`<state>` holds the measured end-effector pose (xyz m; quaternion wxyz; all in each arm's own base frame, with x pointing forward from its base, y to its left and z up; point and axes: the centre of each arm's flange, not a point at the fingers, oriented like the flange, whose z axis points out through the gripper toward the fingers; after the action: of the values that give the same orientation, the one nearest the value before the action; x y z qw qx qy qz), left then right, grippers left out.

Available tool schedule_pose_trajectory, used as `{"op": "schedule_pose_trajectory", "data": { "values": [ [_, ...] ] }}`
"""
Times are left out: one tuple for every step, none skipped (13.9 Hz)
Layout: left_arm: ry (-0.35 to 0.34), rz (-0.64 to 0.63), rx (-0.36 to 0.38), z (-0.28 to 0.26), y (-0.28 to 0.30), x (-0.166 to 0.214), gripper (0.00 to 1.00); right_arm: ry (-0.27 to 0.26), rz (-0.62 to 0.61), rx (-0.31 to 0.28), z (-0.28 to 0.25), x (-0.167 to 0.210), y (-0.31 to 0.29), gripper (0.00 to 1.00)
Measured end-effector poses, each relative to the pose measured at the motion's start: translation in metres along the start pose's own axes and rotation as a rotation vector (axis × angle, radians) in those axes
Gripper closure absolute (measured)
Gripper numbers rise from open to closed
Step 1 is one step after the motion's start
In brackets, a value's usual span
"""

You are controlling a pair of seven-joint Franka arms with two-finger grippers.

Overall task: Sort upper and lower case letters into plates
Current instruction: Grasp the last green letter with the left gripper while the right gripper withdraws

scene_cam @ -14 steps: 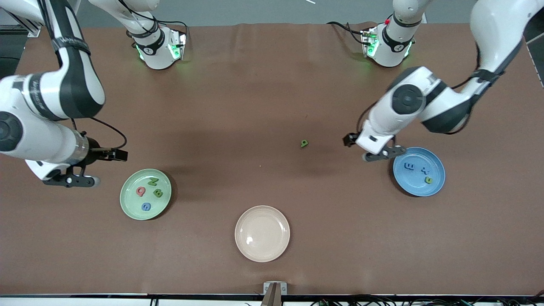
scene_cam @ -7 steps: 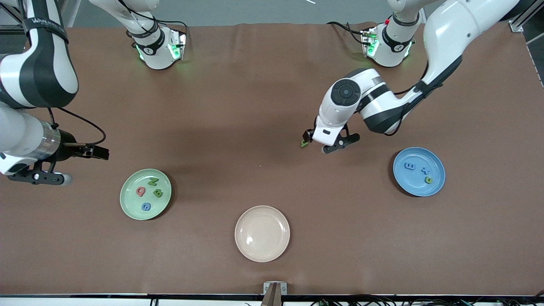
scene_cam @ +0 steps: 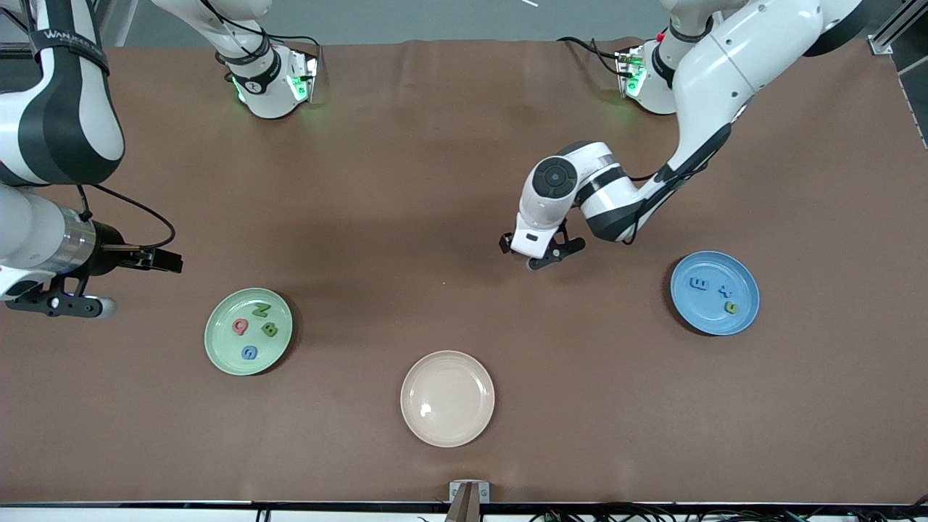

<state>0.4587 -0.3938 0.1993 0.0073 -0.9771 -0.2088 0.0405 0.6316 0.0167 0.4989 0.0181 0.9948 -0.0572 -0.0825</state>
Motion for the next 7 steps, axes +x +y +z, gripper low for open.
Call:
{"op": "schedule_pose_trajectory", "data": {
  "values": [
    [0.009, -0.002, 0.008, 0.0044, 0.0039, -0.0037, 0.04, -0.002, -0.004, 0.000, -0.0005, -0.0003, -0.0001, 0.00],
    [0.014, -0.003, 0.012, 0.0068, 0.0069, -0.0057, 0.04, -0.004, -0.014, 0.000, -0.0006, -0.0008, -0.0006, 0.00],
    [0.016, -0.004, 0.014, 0.0081, 0.0083, -0.0055, 0.05, -0.005, -0.024, 0.001, -0.0010, -0.0014, -0.0018, 0.00],
    [0.015, -0.006, 0.012, 0.0086, 0.0087, -0.0042, 0.07, -0.005, -0.032, 0.000, -0.0019, -0.0022, -0.0028, 0.00],
    [0.014, -0.010, 0.012, 0.0089, 0.0087, -0.0024, 0.07, -0.003, -0.039, -0.001, -0.0036, -0.0032, -0.0027, 0.00],
    [0.013, -0.013, 0.012, 0.0095, 0.0083, -0.0007, 0.07, 0.000, -0.043, -0.005, -0.0057, -0.0042, -0.0013, 0.00],
    [0.013, -0.015, 0.013, 0.0107, 0.0077, 0.0007, 0.08, 0.003, -0.050, -0.010, -0.0079, -0.0051, 0.0020, 0.00]
  ]
}}
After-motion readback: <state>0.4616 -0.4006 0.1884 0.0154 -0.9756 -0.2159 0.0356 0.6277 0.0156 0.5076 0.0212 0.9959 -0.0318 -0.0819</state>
